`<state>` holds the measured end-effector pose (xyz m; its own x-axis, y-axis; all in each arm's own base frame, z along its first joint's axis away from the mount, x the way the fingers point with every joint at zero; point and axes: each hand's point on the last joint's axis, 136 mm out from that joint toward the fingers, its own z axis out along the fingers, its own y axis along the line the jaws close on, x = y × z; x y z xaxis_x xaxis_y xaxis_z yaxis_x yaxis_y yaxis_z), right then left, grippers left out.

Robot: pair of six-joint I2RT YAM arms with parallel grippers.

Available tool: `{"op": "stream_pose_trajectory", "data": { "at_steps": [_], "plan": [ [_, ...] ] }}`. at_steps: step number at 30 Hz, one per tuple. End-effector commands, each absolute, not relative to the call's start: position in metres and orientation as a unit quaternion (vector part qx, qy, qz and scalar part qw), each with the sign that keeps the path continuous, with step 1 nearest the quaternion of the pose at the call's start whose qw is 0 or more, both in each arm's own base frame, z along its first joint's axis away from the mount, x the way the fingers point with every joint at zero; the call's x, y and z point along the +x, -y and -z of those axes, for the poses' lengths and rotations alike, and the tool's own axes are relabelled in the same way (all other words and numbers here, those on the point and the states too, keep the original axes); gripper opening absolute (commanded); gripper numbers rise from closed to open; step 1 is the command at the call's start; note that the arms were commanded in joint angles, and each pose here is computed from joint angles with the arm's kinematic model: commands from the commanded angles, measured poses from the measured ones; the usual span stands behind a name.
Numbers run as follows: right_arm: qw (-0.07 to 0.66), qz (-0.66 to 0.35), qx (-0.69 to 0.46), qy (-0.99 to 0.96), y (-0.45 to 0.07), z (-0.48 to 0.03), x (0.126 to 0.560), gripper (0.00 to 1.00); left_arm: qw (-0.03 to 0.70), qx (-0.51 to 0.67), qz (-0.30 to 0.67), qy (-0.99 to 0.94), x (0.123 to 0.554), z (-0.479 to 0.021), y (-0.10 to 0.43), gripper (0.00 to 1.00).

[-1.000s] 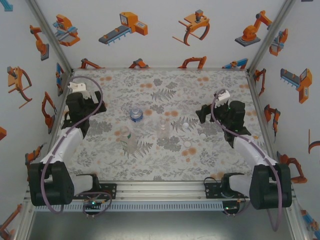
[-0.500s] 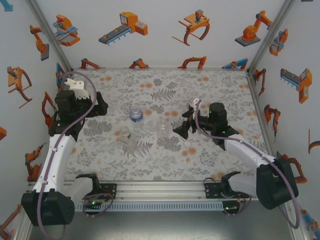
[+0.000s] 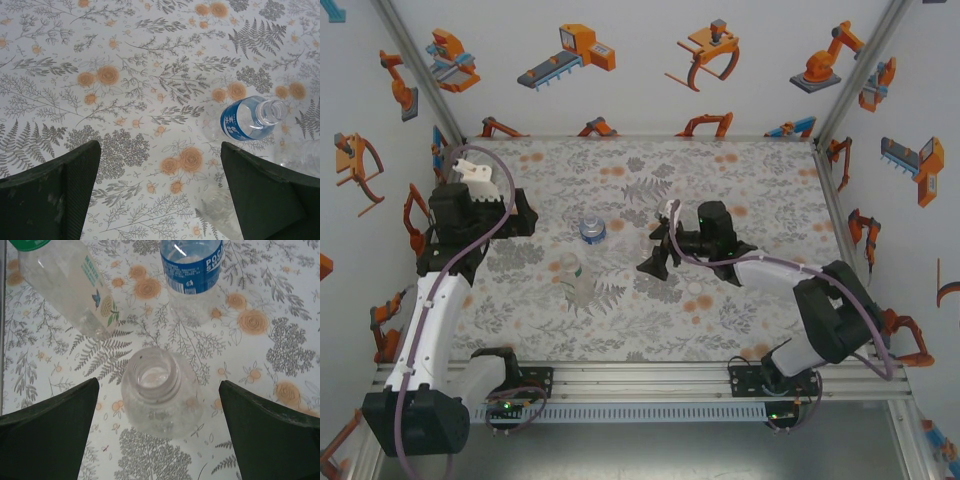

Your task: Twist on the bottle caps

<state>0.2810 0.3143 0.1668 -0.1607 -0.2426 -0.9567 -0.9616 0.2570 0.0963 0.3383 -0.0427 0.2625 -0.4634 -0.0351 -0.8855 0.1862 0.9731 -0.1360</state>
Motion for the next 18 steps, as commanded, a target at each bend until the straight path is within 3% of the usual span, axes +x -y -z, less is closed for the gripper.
{"op": "stream_pose_trajectory", "data": {
  "at_steps": [1,8,18],
  "plan": [
    [0.484,-0.393,-0.467,-0.627,-0.326,-0.182,0.293,0.92,0.527,0.04,0.115,-0.841,0.337,-0.262,0.043,0.97],
    [0.479,-0.399,-0.471,-0.624,-0.335,-0.175,0.297,0.86,0.523,0.046,0.126,-0.842,0.34,-0.263,0.045,0.97],
    [0.476,-0.398,-0.475,-0.624,-0.336,-0.17,0.295,0.67,0.529,0.046,0.135,-0.837,0.336,-0.268,0.047,0.97]
  ]
}}
